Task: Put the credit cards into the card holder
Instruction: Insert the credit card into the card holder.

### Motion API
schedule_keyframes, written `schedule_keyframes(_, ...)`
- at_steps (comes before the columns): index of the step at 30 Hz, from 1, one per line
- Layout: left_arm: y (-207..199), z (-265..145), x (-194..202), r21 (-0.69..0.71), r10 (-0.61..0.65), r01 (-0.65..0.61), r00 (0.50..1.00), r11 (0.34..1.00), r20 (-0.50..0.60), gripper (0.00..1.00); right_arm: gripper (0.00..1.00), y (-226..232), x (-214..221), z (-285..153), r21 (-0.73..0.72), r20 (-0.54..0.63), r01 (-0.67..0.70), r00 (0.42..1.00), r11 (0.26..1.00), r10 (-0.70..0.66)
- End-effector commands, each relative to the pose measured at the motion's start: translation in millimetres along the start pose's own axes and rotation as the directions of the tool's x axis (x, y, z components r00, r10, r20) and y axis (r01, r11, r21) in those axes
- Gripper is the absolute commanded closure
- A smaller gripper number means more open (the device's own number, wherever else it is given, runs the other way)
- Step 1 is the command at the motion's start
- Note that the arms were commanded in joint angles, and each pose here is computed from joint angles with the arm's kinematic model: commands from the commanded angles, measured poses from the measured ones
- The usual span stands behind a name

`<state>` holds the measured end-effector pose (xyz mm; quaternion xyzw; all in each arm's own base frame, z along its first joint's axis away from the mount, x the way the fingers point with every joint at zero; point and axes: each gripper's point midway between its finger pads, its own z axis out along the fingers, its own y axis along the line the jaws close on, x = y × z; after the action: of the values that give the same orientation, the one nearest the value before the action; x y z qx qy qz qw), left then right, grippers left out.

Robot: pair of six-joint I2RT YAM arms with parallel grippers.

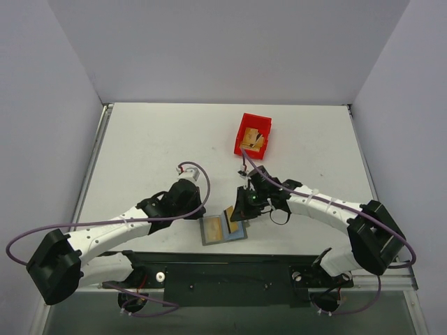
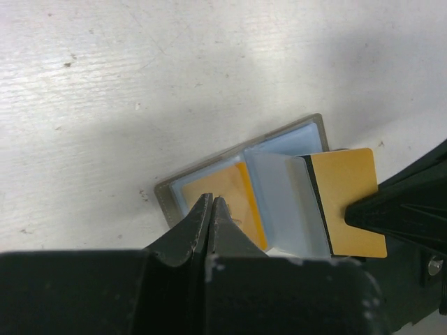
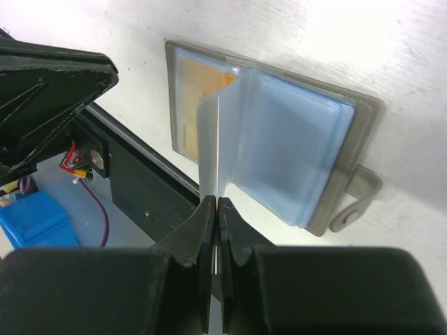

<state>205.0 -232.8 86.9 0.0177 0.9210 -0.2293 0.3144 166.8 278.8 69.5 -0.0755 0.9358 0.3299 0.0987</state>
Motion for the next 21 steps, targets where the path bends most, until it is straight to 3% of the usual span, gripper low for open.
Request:
schedule_keyframes(1,19,-4,-5,-0.083,-0.021,0.023,1.000,0.996,0.023,1.00,1.00,14,-1,4,-0.024,-0.042,0.030,0.999,0.999,-0.031)
schedule_keyframes(21,26,-18,-16,-0.092,-0.018,0.026,0.997,0.995,0.081,1.00,1.00,11,14,53,0.013,-0.155,0.049,0.987,0.999,-0.047)
